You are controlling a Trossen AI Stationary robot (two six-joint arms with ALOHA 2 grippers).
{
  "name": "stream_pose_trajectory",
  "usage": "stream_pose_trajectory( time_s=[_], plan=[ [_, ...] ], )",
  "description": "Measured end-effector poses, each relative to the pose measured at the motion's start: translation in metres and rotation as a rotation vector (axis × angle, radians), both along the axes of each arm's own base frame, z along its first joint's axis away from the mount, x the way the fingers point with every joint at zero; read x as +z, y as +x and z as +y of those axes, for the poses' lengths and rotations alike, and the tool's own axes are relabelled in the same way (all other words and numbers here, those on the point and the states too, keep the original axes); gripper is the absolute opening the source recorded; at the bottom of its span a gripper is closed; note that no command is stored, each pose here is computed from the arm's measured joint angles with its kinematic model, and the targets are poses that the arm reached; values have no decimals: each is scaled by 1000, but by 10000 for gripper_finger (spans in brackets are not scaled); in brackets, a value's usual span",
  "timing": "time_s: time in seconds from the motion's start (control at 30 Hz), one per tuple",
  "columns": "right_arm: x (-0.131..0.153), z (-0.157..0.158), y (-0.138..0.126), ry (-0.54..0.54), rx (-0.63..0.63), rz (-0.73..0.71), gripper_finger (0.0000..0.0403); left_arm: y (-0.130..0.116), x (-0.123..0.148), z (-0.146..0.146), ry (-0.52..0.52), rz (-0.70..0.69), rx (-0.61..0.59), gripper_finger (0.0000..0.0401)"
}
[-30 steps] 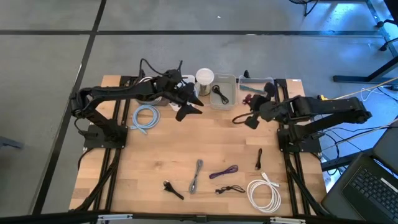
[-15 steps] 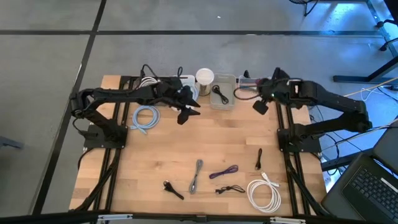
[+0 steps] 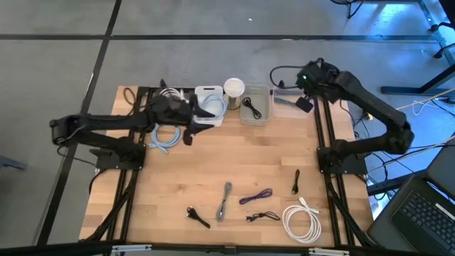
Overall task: Pick & Place USB Port
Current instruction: Put the red charger cable into the transparent bin
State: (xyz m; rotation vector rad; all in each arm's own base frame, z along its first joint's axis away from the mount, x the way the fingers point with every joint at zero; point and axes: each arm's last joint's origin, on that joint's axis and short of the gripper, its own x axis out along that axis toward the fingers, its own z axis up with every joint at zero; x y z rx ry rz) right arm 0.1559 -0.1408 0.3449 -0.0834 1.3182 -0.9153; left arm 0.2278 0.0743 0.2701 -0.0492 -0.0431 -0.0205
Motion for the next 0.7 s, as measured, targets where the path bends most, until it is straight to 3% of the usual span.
stream_pose_trajectory(
  time_s=[0.33,0.7],
  plan=[
    [-48,-54,20,194,-3,146,25,-21,16,-8,31,-90,0,182],
    [-99,-85,37,336,58,322,25,-21,14,-8,-51,-73,-5,182]
  ],
)
